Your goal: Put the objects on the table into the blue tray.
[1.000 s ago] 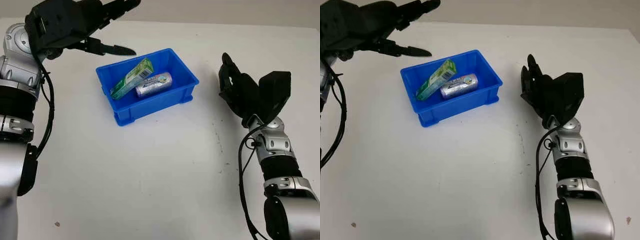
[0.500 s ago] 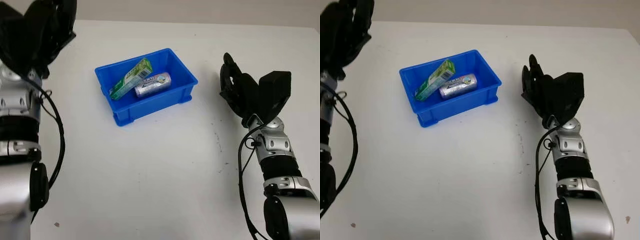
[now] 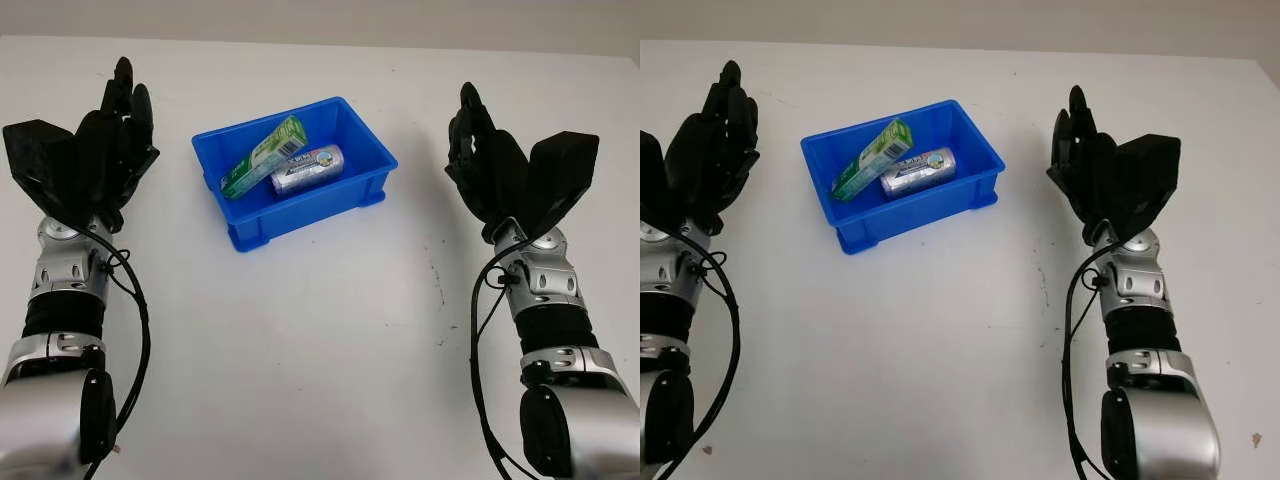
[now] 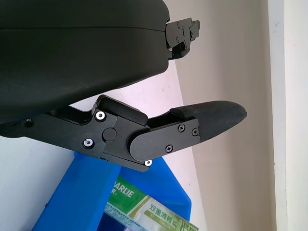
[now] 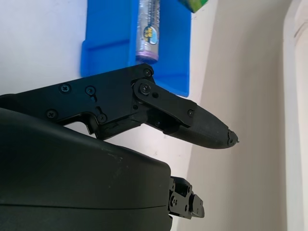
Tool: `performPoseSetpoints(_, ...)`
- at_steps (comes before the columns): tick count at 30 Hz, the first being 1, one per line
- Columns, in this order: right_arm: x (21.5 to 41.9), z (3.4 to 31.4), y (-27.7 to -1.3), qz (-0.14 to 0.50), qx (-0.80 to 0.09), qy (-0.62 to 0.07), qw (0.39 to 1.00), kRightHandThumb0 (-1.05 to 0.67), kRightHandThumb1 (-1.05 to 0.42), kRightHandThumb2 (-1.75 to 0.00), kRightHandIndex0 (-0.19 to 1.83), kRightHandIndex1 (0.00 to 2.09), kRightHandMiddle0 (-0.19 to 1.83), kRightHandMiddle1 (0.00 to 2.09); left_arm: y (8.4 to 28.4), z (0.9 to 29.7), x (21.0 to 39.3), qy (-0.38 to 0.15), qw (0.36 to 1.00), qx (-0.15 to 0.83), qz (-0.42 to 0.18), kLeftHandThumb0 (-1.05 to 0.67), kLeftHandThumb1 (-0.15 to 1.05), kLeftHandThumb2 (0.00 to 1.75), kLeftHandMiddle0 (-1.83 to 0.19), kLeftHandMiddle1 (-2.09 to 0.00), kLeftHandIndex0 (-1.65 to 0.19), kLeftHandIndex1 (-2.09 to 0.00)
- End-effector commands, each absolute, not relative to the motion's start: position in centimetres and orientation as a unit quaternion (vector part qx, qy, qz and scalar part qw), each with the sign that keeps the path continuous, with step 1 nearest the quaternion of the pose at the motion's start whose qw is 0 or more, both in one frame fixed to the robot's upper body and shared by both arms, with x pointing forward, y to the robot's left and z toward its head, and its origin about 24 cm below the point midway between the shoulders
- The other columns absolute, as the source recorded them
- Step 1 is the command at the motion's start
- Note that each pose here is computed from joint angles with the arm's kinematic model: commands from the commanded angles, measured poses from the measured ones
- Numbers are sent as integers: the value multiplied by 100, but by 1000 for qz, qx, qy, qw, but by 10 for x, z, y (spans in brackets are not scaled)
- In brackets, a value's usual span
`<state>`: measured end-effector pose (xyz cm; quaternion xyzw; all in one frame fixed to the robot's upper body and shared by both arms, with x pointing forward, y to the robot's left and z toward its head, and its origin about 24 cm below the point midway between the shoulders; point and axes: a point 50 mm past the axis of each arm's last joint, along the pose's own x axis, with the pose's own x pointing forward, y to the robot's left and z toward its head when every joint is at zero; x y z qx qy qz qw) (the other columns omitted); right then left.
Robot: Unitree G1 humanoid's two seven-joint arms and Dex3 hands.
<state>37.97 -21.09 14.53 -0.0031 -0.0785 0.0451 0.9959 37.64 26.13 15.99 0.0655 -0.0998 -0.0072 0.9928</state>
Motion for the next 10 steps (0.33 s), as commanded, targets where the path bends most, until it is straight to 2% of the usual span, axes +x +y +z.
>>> performPoseSetpoints(1,381,153,-209,44,4,-98,994,-79,-105,-88,-19,0,-19,0,261,155,376,-96,993,68,-10,-83,105,69,19,0,19,0)
performPoseSetpoints(10,380,151,-209,53,6,-95,994,-79,-105,-87,-19,0,-19,0,260,154,376,-95,994,60,-8,-84,105,68,19,0,19,0)
